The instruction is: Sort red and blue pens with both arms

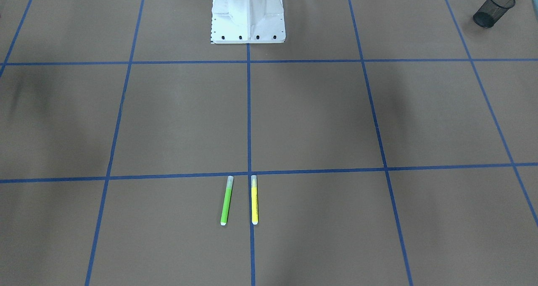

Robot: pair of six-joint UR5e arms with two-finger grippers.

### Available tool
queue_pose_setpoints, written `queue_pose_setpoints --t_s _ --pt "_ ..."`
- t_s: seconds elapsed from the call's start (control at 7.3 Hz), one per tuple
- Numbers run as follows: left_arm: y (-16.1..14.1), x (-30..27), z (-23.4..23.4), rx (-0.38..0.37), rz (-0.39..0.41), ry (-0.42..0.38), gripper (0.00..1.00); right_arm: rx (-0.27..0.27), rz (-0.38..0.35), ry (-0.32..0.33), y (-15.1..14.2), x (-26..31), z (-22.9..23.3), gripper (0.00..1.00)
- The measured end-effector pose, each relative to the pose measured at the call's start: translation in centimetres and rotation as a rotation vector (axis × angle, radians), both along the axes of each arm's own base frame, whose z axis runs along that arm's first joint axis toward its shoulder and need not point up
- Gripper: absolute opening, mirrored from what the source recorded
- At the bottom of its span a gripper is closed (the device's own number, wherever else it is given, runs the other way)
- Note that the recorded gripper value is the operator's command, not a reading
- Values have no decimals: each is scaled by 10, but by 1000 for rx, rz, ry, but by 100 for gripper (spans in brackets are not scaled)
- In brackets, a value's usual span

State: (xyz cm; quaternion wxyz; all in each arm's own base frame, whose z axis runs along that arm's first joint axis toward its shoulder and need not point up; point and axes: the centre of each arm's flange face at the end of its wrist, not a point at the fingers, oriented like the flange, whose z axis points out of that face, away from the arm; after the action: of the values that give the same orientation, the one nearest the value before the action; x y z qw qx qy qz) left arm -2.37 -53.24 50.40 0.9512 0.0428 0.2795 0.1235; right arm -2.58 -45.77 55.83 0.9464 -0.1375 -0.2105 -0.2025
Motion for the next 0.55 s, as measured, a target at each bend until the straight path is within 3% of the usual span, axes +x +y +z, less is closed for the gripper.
queue_pose_setpoints --t_s 0.14,0.55 --pt "34 -7 22 -34 0 -4 0 -59 -29 -50 30 24 25 0" --pt "114 -19 77 -158 -3 -15 0 -194 -51 -117 94 65 69 0"
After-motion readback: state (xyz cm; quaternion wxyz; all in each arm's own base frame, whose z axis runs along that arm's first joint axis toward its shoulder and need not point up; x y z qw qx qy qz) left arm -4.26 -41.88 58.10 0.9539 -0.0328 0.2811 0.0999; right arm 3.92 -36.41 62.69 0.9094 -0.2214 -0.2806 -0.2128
